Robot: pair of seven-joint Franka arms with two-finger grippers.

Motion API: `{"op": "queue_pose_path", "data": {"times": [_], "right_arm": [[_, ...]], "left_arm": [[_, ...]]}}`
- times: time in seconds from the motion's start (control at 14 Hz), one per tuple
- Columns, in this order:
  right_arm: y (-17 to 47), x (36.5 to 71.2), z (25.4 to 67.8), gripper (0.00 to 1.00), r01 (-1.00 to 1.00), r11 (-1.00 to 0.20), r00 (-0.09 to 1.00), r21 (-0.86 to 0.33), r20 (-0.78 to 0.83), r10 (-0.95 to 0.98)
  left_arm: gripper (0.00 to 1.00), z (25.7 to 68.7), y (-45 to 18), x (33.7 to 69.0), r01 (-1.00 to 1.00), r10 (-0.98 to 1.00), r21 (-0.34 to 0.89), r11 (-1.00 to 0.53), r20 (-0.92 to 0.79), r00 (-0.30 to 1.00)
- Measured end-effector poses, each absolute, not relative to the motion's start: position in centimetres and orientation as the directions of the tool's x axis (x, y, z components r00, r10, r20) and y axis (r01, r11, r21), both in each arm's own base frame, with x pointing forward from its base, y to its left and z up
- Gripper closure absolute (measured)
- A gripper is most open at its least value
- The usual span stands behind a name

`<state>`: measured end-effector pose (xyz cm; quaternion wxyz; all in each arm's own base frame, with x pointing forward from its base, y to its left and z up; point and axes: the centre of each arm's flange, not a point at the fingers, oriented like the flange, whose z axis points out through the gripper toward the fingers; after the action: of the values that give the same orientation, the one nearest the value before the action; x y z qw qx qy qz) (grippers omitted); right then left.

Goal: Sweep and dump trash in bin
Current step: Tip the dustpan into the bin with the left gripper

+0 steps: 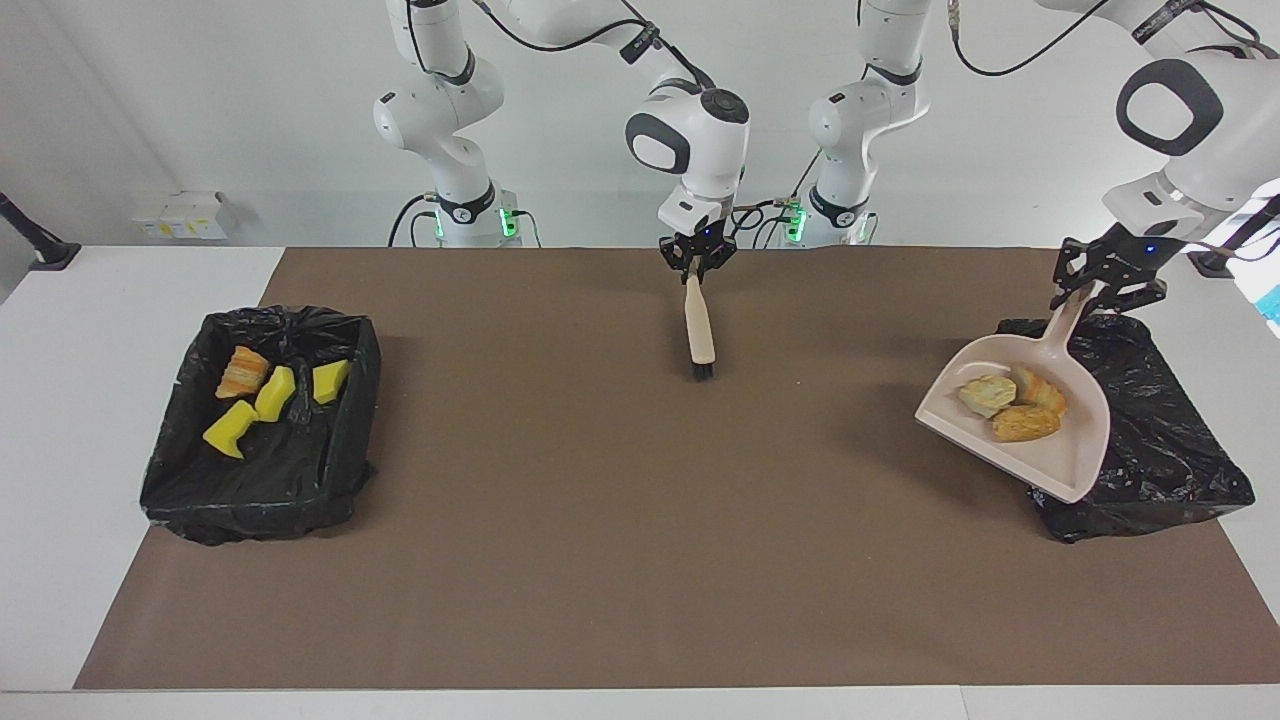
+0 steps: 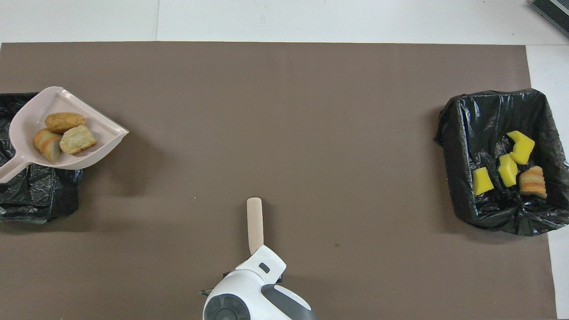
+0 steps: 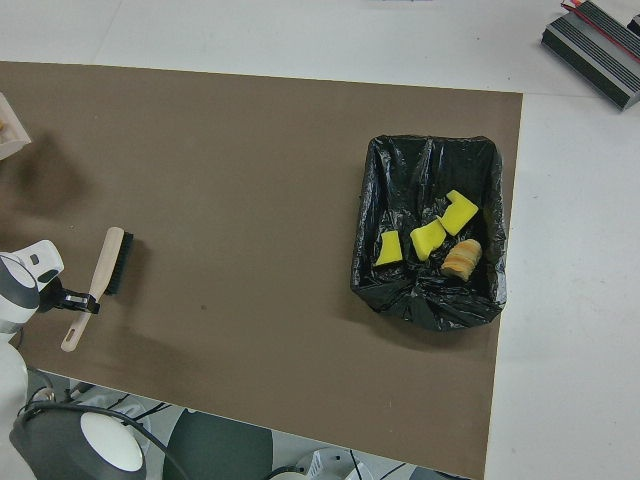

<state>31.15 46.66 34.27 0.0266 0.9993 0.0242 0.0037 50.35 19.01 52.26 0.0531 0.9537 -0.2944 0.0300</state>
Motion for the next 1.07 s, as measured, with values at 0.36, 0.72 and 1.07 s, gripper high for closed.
{"op": "queue_pose_path", "data": {"times": [0.36,0.72,1.07], "right_arm": [[46.5,31.4,34.3,0.75,0.043,-0.998,0.999,0.053,0.007,0.044],[46.5,31.7,34.5,0.65,0.039,-0.998,0.999,0.049,0.01,0.04],[47.0,32.6,36.2,0.37,0.03,-0.998,0.999,0.053,0.012,0.031]], "left_arm": [[0.67,53.8,30.7,44.8,-0.507,-0.507,-0.03,-0.861,-0.03,0.862],[0.67,55.0,32.2,44.4,-0.635,-0.602,-0.111,-0.765,-0.231,0.765],[0.67,58.2,31.6,47.3,-0.821,-0.773,-0.137,-0.554,-0.28,0.569]]}}
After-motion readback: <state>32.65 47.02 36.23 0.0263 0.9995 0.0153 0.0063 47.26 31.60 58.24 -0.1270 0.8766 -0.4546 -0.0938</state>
